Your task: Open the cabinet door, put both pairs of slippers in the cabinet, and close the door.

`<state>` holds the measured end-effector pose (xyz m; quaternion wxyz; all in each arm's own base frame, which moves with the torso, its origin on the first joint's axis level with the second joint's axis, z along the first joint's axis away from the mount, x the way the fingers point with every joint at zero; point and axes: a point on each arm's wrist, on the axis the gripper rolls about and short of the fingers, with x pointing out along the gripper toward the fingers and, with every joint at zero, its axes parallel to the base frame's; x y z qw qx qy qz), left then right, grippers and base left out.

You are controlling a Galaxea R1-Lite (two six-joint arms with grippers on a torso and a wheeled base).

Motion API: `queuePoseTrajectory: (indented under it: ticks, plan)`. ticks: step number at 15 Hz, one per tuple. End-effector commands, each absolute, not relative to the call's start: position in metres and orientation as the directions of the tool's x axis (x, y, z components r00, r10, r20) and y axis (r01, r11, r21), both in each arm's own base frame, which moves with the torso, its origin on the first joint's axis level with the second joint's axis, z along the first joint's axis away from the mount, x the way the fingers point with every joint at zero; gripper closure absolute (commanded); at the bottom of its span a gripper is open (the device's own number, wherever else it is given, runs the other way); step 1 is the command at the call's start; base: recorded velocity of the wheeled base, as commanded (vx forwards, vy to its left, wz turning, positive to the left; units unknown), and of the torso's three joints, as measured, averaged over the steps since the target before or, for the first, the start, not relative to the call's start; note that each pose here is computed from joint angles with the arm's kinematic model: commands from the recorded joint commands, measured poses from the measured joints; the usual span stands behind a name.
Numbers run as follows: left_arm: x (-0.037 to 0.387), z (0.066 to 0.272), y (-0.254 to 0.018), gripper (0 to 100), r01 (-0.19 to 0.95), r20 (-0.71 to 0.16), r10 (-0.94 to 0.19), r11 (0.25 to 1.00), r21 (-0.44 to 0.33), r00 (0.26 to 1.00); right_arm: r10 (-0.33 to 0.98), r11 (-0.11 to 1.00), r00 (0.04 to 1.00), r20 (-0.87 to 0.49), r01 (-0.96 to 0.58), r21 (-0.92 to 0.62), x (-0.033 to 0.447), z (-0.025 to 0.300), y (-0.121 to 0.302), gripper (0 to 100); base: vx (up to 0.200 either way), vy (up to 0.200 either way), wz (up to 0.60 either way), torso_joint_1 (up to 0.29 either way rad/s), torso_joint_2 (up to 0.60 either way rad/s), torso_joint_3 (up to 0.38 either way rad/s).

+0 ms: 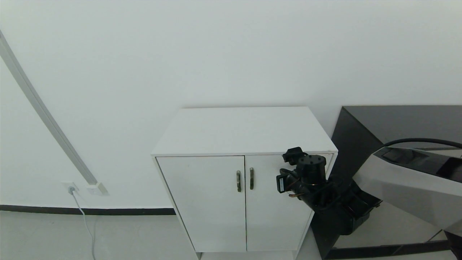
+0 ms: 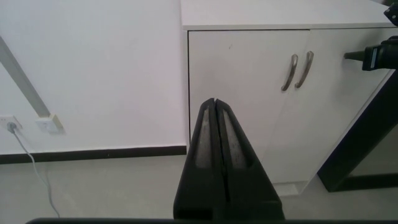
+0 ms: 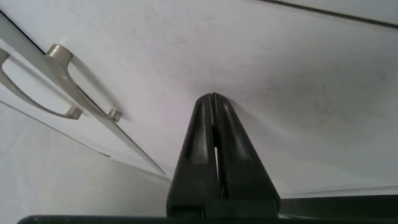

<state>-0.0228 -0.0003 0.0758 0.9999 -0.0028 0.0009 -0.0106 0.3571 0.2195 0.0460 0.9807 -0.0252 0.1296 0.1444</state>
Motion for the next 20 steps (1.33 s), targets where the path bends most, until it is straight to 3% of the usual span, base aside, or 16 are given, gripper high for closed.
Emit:
queuePoseTrajectory:
  ticks: [1, 8, 20]
  plan:
    - [-0.023, 0.076, 0.0, 100, 0.021, -0.002, -0.021, 1.0, -0.006, 1.0, 0.266, 0.96, 0.93, -0.253, -0.279, -0.016, 0.353, 0.05, 0.223, 100, 0.0, 0.0, 0.0, 0.0, 0.0, 0.0]
    - [-0.023, 0.076, 0.0, 100, 0.02, -0.002, -0.02, 1.0, -0.008, 1.0, 0.246, 0.966, 0.941, -0.232, -0.258, -0.023, 0.31, 0.078, 0.203, 100, 0.0, 0.0, 0.0, 0.0, 0.0, 0.0]
    - [-0.023, 0.076, 0.0, 100, 0.02, -0.002, -0.02, 1.0, -0.008, 1.0, -0.124, 0.991, 0.965, -0.231, 0.107, -0.082, 0.237, 0.105, 0.098, 100, 0.0, 0.0, 0.0, 0.0, 0.0, 0.0]
